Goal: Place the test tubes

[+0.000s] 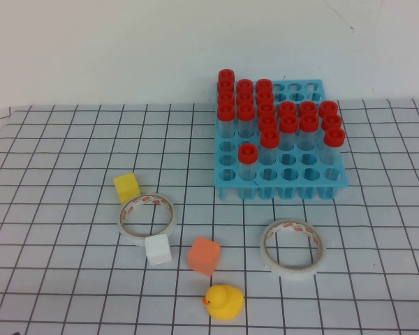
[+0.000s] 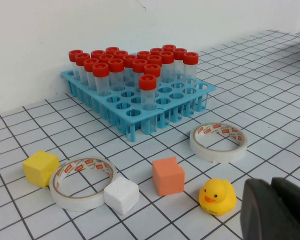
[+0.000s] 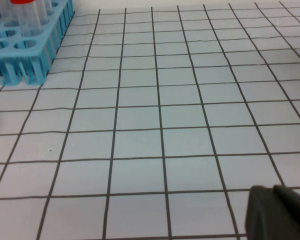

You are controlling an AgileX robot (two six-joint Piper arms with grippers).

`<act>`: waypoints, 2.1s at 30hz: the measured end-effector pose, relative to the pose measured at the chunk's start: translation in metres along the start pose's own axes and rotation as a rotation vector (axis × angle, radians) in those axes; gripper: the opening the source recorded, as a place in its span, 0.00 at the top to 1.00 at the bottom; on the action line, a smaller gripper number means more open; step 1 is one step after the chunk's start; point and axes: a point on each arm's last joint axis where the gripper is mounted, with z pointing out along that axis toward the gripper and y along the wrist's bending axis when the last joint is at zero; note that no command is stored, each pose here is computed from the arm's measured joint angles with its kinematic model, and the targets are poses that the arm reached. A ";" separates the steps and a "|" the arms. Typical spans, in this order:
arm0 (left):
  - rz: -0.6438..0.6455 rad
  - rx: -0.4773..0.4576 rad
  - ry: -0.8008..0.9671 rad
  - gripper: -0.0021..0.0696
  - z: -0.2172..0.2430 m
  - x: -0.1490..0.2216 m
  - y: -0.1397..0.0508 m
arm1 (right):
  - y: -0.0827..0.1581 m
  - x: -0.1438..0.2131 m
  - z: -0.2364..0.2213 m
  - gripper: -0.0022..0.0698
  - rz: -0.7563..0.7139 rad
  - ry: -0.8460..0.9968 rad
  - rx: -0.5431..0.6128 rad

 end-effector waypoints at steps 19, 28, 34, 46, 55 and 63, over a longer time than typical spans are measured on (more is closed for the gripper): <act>0.009 -0.026 0.016 0.97 0.002 0.009 0.001 | 0.000 0.000 0.000 0.97 0.004 0.000 0.000; -0.120 -0.478 0.019 0.97 0.012 0.052 0.022 | 0.000 0.000 0.000 0.97 0.004 0.000 0.000; -0.176 -0.777 0.007 0.97 0.009 0.070 0.036 | 0.000 0.000 0.000 0.97 0.004 0.000 0.000; 0.006 -0.768 0.032 0.97 0.013 0.079 0.037 | 0.000 0.000 0.000 0.97 0.004 0.002 0.000; 0.054 -0.704 0.085 0.97 0.016 0.082 0.035 | 0.000 0.000 0.000 0.97 0.004 0.002 0.000; 0.046 -0.661 0.124 0.97 0.017 0.086 0.033 | 0.000 0.000 0.000 0.97 0.004 0.002 0.000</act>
